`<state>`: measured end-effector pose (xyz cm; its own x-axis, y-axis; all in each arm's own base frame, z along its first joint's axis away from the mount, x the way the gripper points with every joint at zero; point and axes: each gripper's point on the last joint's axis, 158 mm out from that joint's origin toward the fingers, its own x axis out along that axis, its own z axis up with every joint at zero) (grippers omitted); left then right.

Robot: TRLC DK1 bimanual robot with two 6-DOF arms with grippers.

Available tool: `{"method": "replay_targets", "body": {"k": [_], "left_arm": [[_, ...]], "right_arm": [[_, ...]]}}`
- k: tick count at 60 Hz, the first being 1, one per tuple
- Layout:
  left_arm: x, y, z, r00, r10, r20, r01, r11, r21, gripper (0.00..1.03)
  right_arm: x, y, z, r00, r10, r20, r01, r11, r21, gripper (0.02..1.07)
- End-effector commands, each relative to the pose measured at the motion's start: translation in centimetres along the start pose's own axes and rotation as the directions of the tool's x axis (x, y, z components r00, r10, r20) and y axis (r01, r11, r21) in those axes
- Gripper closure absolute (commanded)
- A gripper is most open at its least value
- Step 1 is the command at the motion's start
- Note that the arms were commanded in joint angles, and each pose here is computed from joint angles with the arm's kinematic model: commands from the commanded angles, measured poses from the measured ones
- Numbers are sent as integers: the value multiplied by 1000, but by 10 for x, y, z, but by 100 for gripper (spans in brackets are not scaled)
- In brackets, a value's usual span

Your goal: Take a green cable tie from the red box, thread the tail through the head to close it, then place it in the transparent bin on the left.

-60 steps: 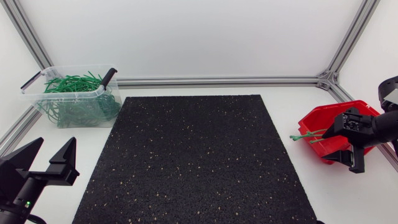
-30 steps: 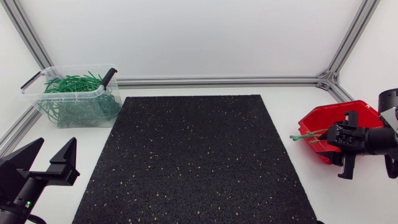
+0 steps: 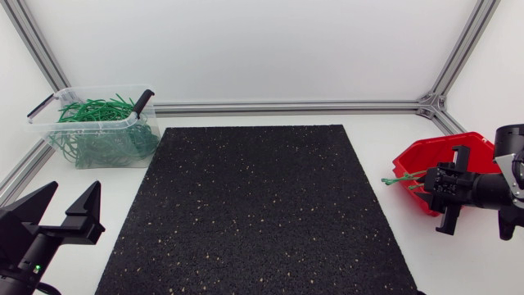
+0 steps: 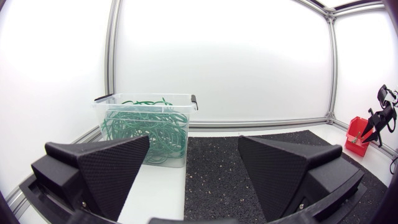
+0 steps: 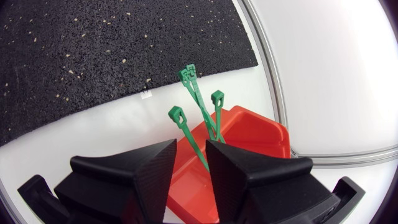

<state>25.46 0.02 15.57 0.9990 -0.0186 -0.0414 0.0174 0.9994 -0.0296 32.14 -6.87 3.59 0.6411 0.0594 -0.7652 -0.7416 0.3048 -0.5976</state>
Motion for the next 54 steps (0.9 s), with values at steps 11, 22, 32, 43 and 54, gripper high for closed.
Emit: {"method": "replay_targets", "body": {"k": [11, 22, 32, 43, 54], "left_arm": [[2, 1, -28, 997, 3, -72, -4, 1000, -17, 4], [2, 1, -29, 997, 3, -75, -5, 1000, -17, 4], [2, 1, -28, 997, 3, -74, -5, 1000, -17, 4], [2, 1, -29, 997, 3, -75, -5, 1000, -17, 4], [2, 2, -28, 997, 8, -75, -9, 1000, -17, 4]], "right_arm": [[3, 5, -4, 1000, -21, -22, 21, 1000, 11, 89], [2, -1, -6, 997, -64, -44, 65, 998, 3, 101], [-7, -9, -4, 994, -98, -46, 98, 995, -2, 101], [-29, -21, 6, 992, -121, -32, 121, 993, 8, 101], [-34, -18, 13, 994, -107, -14, 107, 994, 5, 101]]}}
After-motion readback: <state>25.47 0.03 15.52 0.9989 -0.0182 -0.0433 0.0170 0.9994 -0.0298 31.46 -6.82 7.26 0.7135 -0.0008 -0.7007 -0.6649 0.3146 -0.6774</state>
